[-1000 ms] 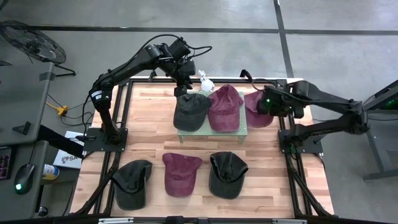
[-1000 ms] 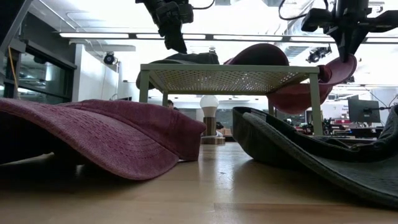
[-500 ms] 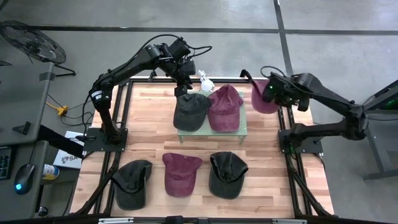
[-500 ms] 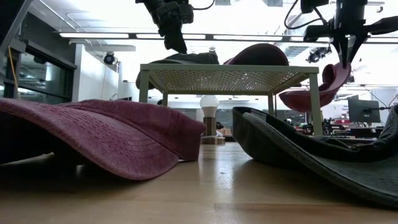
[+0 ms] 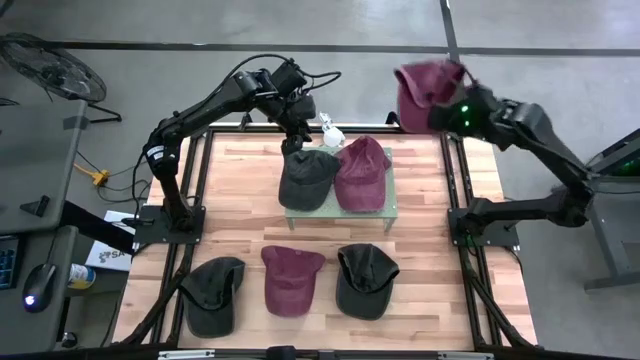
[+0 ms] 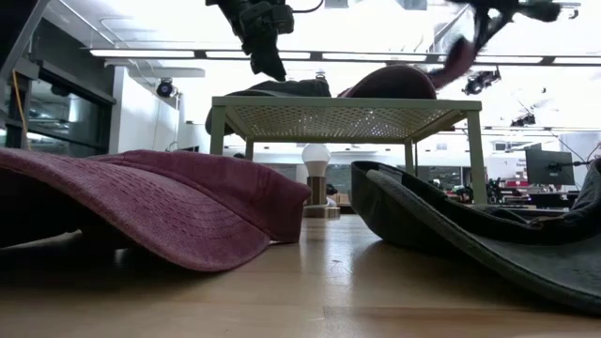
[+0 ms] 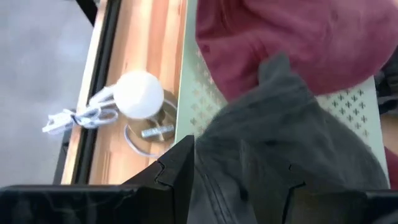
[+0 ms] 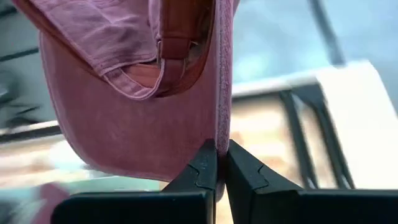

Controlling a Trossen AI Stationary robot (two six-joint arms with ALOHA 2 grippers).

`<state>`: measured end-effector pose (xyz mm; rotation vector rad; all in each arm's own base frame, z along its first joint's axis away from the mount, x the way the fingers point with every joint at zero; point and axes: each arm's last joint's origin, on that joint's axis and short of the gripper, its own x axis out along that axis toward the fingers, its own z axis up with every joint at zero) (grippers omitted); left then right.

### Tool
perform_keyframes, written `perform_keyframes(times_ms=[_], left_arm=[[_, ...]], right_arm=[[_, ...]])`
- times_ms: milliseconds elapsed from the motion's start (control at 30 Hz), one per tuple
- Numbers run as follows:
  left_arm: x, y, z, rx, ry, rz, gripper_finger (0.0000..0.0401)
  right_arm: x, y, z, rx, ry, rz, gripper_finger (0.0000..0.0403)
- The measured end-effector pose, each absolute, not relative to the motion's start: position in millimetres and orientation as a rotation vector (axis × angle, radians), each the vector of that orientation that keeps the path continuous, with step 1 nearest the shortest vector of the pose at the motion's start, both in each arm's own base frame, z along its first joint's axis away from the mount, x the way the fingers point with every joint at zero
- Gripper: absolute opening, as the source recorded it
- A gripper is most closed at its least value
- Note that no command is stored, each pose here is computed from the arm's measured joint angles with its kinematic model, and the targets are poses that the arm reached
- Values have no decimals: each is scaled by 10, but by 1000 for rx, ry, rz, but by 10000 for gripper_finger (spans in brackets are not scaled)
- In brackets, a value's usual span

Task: Pick & Place hat
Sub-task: Stack the top red cap on top of the red cap on the shelf

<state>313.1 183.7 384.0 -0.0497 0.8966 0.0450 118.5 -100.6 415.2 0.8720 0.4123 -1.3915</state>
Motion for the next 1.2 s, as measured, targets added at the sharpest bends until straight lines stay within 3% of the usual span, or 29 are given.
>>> perform_keyframes(times_ms=[267,567,900,1033,1200], left_arm=[[3146,1816,4258,43,677,-5,128],[3080,1765,4836,192,403,18,128],[3033,1690,5049,228,266,-101,132],[3071,1630,5062,228,227,-187,161],[3231,1428,5142,272,115,-284,232]], right_arm=[[1303,-973,4551,597,374,-958,5],[1366,-888,4710,324,374,-494,5],[1265,-769,4783,123,352,-301,5],[1210,-725,4805,75,341,-276,5],[1216,-711,4805,60,338,-217,5]])
